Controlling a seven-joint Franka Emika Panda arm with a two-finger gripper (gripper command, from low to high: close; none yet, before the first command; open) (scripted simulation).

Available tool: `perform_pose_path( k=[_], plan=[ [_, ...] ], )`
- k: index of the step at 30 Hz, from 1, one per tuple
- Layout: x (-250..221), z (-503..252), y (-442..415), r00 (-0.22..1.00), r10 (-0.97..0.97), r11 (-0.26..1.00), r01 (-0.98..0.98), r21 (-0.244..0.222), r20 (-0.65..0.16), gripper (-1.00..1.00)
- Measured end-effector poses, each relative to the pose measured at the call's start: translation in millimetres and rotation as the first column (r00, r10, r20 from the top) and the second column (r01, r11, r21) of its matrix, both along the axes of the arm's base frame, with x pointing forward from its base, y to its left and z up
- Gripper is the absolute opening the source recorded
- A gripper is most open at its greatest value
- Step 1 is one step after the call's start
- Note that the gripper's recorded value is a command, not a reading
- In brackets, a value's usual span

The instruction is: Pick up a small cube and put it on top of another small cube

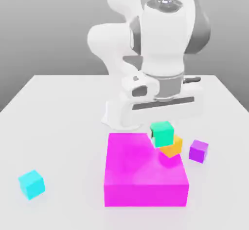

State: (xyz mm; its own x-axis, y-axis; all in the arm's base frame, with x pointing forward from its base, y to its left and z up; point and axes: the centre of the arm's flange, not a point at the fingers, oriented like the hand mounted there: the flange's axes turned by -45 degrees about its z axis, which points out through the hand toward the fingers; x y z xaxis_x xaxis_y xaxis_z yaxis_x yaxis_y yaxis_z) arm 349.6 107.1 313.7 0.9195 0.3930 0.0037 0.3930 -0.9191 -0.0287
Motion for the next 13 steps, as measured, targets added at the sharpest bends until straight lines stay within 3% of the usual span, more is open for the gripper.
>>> perform_pose_path(
  k=[4,10,11,13],
  plan=[
    [-44,3,23,0.972,0.233,0.972,-0.233,-0.019,0.006,-1.00],
    [-52,-53,27,0.960,0.279,0.960,-0.278,-0.027,0.007,-1.00],
    [-53,-59,27,0.960,0.279,0.960,-0.279,-0.027,0.007,1.00],
    [-53,-59,27,0.960,0.279,0.960,-0.279,-0.027,0.007,1.00]
  ],
)
